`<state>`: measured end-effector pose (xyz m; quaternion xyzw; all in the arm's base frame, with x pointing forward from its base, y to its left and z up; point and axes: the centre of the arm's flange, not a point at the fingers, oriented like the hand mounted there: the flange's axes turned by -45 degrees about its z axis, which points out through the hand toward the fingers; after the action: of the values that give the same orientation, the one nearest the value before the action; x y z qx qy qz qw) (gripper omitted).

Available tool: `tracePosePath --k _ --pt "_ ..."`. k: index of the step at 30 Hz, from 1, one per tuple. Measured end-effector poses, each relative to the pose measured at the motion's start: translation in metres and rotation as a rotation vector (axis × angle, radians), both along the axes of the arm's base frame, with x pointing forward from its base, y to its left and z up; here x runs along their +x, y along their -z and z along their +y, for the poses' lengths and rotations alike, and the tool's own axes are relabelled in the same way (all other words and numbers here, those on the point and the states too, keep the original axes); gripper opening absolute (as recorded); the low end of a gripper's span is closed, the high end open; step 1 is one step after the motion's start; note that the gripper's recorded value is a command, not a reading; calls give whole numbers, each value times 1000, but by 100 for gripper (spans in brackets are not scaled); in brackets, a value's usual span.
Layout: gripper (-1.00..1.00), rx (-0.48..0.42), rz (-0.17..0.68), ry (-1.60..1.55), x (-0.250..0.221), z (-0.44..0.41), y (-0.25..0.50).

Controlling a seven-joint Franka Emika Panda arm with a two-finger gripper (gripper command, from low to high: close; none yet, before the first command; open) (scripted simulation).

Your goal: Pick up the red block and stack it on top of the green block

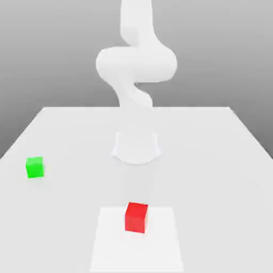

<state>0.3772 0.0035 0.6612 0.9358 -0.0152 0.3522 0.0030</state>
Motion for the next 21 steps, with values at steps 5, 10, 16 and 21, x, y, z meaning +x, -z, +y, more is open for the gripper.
tracePosePath --k 5,10,16,21 --pt "0 1 189 45 48 2 124" --pt "0 16 375 89 58 -2 249" --pt "0 57 619 141 20 -4 400" --pt "0 80 711 162 -7 -3 472"
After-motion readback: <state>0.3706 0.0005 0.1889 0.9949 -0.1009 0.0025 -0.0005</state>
